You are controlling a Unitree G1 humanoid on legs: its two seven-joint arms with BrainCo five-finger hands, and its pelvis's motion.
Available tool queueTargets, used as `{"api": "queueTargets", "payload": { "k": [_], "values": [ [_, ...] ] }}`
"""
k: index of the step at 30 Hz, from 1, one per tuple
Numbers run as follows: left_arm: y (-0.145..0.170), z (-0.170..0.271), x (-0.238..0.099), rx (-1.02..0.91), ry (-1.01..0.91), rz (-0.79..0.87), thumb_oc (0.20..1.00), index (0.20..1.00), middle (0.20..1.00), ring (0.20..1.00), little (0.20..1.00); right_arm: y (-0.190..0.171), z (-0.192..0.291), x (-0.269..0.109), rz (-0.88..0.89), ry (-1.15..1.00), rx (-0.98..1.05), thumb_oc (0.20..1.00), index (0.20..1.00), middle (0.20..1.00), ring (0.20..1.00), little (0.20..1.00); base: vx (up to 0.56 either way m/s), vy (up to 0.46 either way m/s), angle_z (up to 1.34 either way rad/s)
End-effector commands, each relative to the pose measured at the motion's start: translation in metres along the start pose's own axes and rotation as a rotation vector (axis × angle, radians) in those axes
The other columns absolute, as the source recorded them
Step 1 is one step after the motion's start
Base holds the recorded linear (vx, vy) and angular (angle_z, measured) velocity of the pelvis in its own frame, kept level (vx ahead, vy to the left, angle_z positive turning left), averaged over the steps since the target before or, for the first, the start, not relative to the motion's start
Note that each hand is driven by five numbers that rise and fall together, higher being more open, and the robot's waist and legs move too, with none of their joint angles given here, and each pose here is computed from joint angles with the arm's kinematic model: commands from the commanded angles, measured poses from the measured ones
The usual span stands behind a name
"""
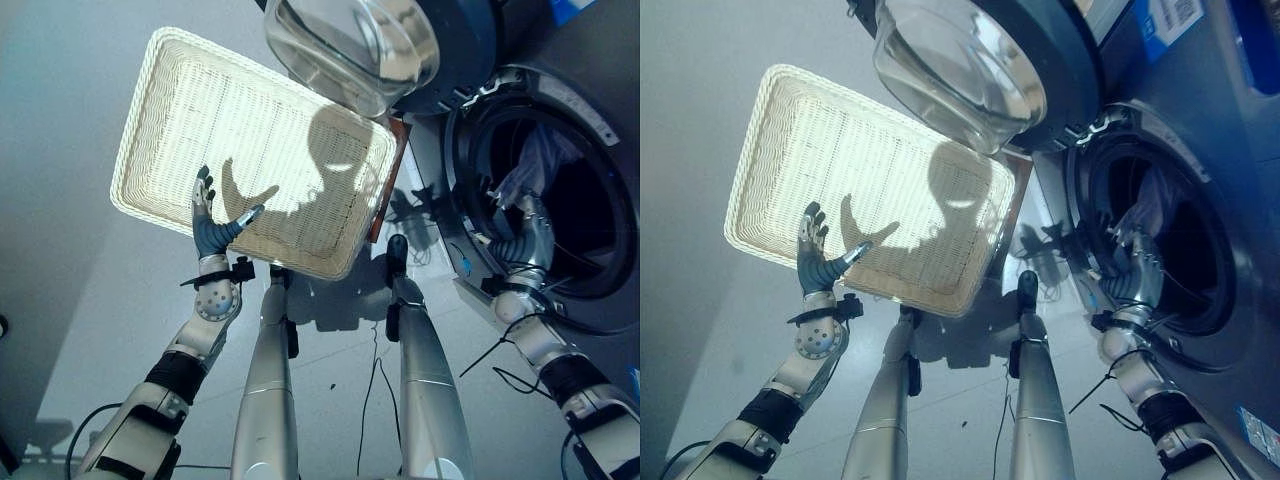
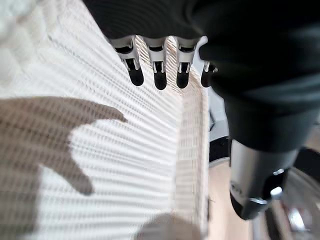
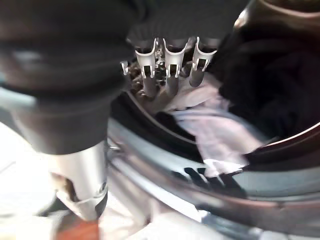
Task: Put the clothes into the washing machine.
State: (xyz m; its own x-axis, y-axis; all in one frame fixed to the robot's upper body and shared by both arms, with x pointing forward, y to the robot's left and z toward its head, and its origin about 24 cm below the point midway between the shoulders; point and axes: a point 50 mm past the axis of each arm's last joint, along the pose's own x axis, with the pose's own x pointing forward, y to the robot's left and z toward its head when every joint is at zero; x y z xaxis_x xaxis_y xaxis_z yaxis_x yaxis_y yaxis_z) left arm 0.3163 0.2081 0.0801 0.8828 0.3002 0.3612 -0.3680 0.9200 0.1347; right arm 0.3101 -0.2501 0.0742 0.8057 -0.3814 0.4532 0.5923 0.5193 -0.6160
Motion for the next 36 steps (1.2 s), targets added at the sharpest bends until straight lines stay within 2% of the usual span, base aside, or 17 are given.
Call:
{"api": "queueTargets", "payload": {
  "k": [1, 3, 6, 7, 13, 14, 15, 16, 19, 22, 23, 24, 27, 31, 36],
  "values": [
    [0.010, -0.022, -0.014, 0.092, 0.068, -0.056, 1.000, 1.000, 1.000, 1.000, 1.000, -0.005, -0.012, -0.010, 0.049, -0.041, -0.031, 1.000, 1.000, 1.000, 1.000, 1.000, -0.05, 0.023, -0.05],
    [0.013, -0.028, -0.019, 0.105, 0.095, -0.061, 1.000, 1.000, 1.000, 1.000, 1.000, -0.005, -0.014, -0.013, 0.065, -0.046, -0.035, 1.000, 1.000, 1.000, 1.000, 1.000, -0.03, 0.015, -0.03],
    [0.031, -0.068, -0.058, 0.185, 0.270, -0.147, 1.000, 1.000, 1.000, 1.000, 1.000, 0.003, -0.032, -0.043, 0.186, -0.026, -0.055, 1.000, 1.000, 1.000, 1.000, 1.000, 0.00, 0.000, 0.00],
    [0.031, -0.069, -0.059, 0.188, 0.276, -0.150, 1.000, 1.000, 1.000, 1.000, 1.000, 0.003, -0.033, -0.045, 0.190, -0.024, -0.055, 1.000, 1.000, 1.000, 1.000, 1.000, 0.00, 0.000, 0.00],
    [0.061, -0.112, -0.115, 0.277, 0.559, -0.259, 1.000, 1.000, 1.000, 1.000, 1.000, 0.019, -0.069, -0.098, 0.462, 0.188, -0.014, 1.000, 1.000, 1.000, 1.000, 1.000, 0.07, 0.000, 0.10],
    [0.061, -0.112, -0.115, 0.277, 0.559, -0.259, 1.000, 1.000, 1.000, 1.000, 1.000, 0.019, -0.069, -0.098, 0.462, 0.188, -0.014, 1.000, 1.000, 1.000, 1.000, 1.000, 0.10, 0.005, 0.07],
    [0.065, -0.118, -0.124, 0.291, 0.611, -0.270, 1.000, 1.000, 1.000, 1.000, 1.000, 0.021, -0.077, -0.109, 0.508, 0.259, 0.010, 1.000, 1.000, 1.000, 1.000, 1.000, 0.17, 0.009, 0.06],
    [0.075, -0.130, -0.147, 0.309, 0.735, -0.292, 1.000, 1.000, 1.000, 1.000, 1.000, 0.024, -0.099, -0.138, 0.617, 0.470, 0.074, 1.000, 1.000, 1.000, 1.000, 1.000, 0.22, 0.009, 0.06],
    [0.086, -0.144, -0.182, 0.299, 0.913, -0.315, 1.000, 1.000, 1.000, 1.000, 1.000, 0.024, -0.128, -0.188, 0.724, 0.781, 0.116, 1.000, 1.000, 1.000, 1.000, 1.000, 0.23, 0.013, 0.08],
    [0.092, -0.153, -0.211, 0.280, 1.059, -0.327, 1.000, 1.000, 1.000, 1.000, 1.000, 0.020, -0.143, -0.235, 0.850, 1.048, 0.136, 1.000, 1.000, 1.000, 1.000, 1.000, 0.16, 0.023, -0.04],
    [0.092, -0.153, -0.211, 0.280, 1.059, -0.327, 1.000, 1.000, 1.000, 1.000, 1.000, 0.020, -0.143, -0.235, 0.850, 1.048, 0.136, 1.000, 1.000, 1.000, 1.000, 1.000, 0.20, 0.039, -0.06],
    [0.096, -0.157, -0.232, 0.309, 1.159, -0.342, 1.000, 1.000, 1.000, 1.000, 1.000, 0.011, -0.153, -0.267, 0.854, 1.313, 0.171, 1.000, 1.000, 1.000, 1.000, 1.000, 0.15, 0.032, -0.02],
    [0.098, -0.160, -0.245, 0.276, 1.267, -0.345, 1.000, 1.000, 1.000, 1.000, 1.000, 0.004, -0.157, -0.287, 0.843, 1.476, 0.179, 1.000, 1.000, 1.000, 1.000, 1.000, 0.11, 0.024, 0.02],
    [0.093, -0.161, -0.271, 0.229, 1.408, -0.433, 1.000, 1.000, 1.000, 1.000, 1.000, -0.008, -0.158, -0.312, 0.877, 1.642, 0.147, 1.000, 1.000, 1.000, 1.000, 1.000, 0.07, 0.018, 0.02],
    [0.095, -0.161, -0.285, 0.198, 1.505, -0.454, 1.000, 1.000, 1.000, 1.000, 1.000, -0.012, -0.160, -0.315, 0.899, 1.657, 0.129, 1.000, 1.000, 1.000, 1.000, 1.000, 0.05, 0.009, 0.01]
  ]
}}
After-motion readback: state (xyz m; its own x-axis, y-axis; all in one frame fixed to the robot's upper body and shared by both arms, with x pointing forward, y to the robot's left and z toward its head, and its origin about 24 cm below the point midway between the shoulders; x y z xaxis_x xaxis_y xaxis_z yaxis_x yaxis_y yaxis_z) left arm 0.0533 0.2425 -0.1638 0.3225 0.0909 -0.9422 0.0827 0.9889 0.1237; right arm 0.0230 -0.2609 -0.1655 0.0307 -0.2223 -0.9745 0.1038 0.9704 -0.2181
